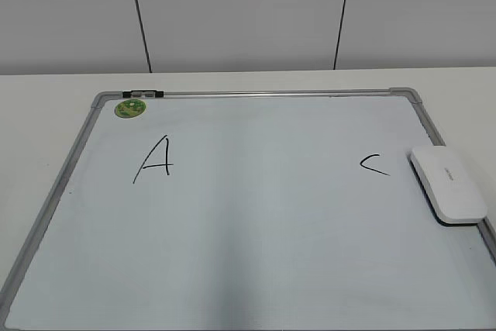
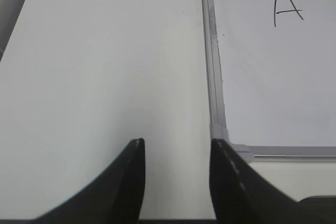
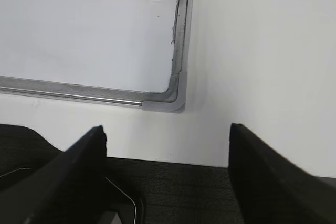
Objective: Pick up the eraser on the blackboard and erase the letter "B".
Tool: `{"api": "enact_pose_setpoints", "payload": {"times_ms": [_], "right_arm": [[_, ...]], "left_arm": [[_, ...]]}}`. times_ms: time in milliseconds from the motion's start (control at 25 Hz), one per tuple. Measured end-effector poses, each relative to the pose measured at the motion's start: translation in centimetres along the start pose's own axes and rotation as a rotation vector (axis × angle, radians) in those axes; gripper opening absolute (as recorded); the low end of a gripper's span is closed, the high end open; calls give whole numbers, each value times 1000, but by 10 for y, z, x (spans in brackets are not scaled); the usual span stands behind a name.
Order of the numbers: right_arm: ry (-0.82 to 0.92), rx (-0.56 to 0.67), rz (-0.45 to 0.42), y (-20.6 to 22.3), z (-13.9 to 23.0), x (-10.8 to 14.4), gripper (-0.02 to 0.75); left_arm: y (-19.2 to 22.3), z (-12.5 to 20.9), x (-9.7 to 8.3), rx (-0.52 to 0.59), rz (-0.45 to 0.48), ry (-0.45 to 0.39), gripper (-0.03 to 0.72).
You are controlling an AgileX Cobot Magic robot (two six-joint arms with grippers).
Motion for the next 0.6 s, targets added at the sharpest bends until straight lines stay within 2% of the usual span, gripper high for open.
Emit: {"api": "enact_pose_setpoints", "payload": {"times_ms": [160,320,600], "right_arm": [[3,-25,2,-3,2,0,536],[19,-98,16,-12,8,-1,536],[110,-244,107,-30,26,-3,536]], "left_arm": [[-1,0,0,-5,1,0,300],[-7,4,1,-54,11,-5,300],[-16,10,3,-125,-8,-33,295]]}}
Point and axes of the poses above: a point on each arm's last joint axis where the gripper is mounted, y pointing out along that axis toward the gripper, x along the wrist's bending axis when the last joint is at zero, z = x × y, the point moved 1 cm from there along y, pointing out along that axis toward the gripper, and after that the axes turned 7 degrees about -y, right-handed, at the moved point
